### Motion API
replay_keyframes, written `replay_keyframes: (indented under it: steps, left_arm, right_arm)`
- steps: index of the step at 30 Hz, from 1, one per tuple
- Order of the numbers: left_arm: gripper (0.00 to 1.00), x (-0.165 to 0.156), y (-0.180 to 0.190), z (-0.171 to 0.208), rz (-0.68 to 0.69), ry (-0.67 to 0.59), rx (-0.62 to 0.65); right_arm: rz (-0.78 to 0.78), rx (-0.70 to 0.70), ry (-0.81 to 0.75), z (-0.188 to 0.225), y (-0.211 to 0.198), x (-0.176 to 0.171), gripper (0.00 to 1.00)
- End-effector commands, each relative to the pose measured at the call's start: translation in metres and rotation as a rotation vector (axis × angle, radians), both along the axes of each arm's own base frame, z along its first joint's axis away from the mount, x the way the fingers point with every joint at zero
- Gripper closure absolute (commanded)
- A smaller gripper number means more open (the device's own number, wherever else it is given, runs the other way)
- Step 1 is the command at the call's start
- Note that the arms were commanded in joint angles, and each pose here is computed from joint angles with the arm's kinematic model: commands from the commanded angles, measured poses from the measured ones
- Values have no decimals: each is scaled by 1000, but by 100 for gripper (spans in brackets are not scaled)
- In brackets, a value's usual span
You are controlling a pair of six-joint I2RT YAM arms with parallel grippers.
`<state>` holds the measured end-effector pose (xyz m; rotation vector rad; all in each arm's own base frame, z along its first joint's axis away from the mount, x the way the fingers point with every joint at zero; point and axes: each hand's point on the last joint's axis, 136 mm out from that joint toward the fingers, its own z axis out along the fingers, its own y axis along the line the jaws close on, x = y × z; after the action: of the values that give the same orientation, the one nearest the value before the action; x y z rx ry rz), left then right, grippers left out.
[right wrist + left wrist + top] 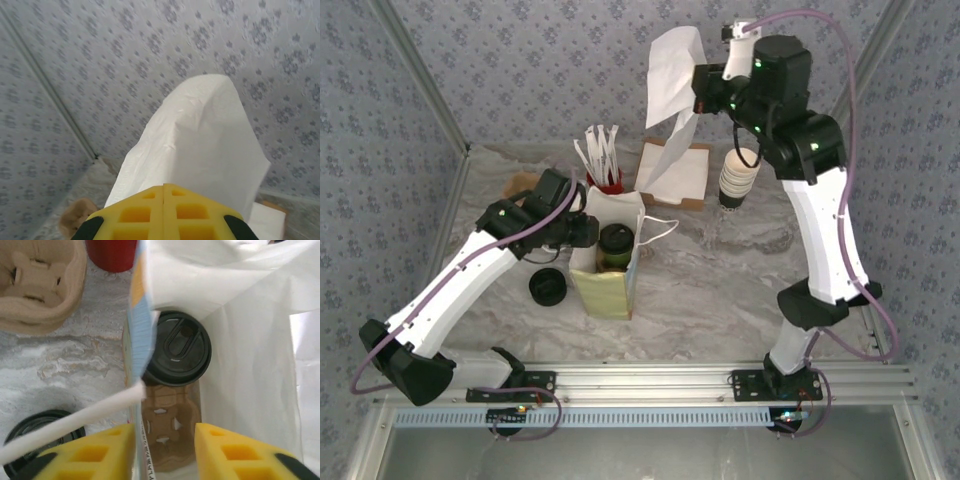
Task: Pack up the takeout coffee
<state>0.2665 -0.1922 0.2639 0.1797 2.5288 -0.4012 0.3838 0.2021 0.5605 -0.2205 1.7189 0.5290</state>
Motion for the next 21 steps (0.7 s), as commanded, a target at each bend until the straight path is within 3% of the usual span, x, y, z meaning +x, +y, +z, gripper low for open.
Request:
replay_keyframes:
  steps: [1, 7, 15, 18, 21]
  left_arm:
    - [51, 4, 0, 45, -20, -103, -39]
    - [38, 2, -4, 102, -99, -279, -22]
    - [22, -28, -45, 160, -365, -530, -20]
    - [21, -41, -49, 171, -424, -575, -67]
    - [21, -45, -31, 178, -384, -606, -51]
  right_arm:
    - [93, 103, -60, 38, 1, -38, 100]
    - [175, 182, -80, 58, 8, -65, 100]
    - [319, 257, -72, 68, 39, -84, 100]
    - [351, 266, -63, 67, 50, -88, 100]
    - [386, 281, -51, 67, 61, -93, 100]
